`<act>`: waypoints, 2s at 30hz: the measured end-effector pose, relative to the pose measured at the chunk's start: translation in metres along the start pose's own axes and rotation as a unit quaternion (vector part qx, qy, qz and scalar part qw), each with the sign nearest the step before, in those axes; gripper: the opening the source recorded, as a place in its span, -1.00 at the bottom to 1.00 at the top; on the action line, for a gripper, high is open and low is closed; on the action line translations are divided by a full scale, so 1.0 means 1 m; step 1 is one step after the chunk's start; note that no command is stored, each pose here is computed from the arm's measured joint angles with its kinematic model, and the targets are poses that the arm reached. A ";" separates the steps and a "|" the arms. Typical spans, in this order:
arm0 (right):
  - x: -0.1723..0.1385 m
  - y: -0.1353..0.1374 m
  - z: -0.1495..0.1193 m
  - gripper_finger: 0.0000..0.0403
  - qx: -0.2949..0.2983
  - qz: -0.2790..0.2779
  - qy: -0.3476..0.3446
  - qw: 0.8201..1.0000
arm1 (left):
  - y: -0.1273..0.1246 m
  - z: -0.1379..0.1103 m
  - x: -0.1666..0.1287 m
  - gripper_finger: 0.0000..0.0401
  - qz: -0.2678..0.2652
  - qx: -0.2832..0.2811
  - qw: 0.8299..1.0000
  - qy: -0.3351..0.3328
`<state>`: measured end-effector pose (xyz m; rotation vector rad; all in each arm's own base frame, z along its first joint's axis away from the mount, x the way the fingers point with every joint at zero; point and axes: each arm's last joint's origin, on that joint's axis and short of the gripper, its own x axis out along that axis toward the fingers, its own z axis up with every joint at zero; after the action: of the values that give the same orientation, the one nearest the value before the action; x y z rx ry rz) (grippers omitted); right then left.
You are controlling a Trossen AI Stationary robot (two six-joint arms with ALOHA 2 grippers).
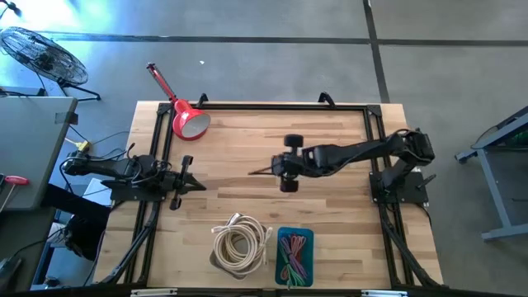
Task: Pick & Place USB Port
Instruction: Return to Home Position
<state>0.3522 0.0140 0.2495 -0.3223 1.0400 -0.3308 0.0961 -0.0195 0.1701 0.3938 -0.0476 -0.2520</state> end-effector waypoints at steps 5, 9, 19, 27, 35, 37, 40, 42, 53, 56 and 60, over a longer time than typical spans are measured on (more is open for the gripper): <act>-0.006 -0.016 0.008 -1.00 -0.021 0.082 -0.137 0.987 | 0.000 0.000 0.000 -1.00 0.000 0.000 1.000 0.000; -0.013 -0.039 -0.012 -1.00 -0.026 0.172 -0.240 0.955 | 0.000 0.000 0.000 -1.00 0.001 0.000 1.000 0.001; -0.026 -0.067 -0.110 -1.00 -0.014 0.231 -0.427 0.874 | 0.000 0.000 0.000 -1.00 0.003 0.000 1.000 0.002; -0.020 -0.042 -0.175 -1.00 -0.004 0.274 -0.427 0.862 | 0.000 0.000 0.000 -1.00 0.003 0.000 1.000 0.002; -0.011 -0.020 -0.227 -1.00 0.040 0.267 -0.477 0.836 | 0.000 0.000 0.000 -1.00 0.004 0.000 1.000 0.002; -0.010 -0.017 -0.235 -1.00 0.045 0.264 -0.486 0.832 | 0.000 0.000 0.000 -1.00 0.004 0.000 1.000 0.002; -0.011 -0.016 -0.238 -1.00 0.053 0.268 -0.473 0.837 | 0.000 0.000 0.000 -1.00 0.004 0.000 1.000 0.002; -0.012 -0.015 -0.238 -1.00 0.046 0.269 -0.476 0.836 | 0.000 0.000 0.000 -1.00 0.004 0.000 1.000 0.002; -0.021 -0.006 -0.244 -1.00 0.016 0.291 -0.473 0.831 | 0.000 0.000 0.000 -1.00 0.004 0.000 1.000 0.002; -0.025 -0.006 -0.246 -1.00 0.011 0.279 -0.479 0.832 | 0.000 0.000 0.000 -1.00 0.005 0.000 1.000 0.002; -0.027 -0.007 -0.250 -1.00 0.028 0.239 -0.472 0.848 | 0.000 0.000 0.000 -1.00 0.005 0.000 1.000 0.002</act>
<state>0.1191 -0.0072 0.1565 -0.1245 0.1048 0.2553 0.0961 -0.0192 0.1702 0.3940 -0.0452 -0.2420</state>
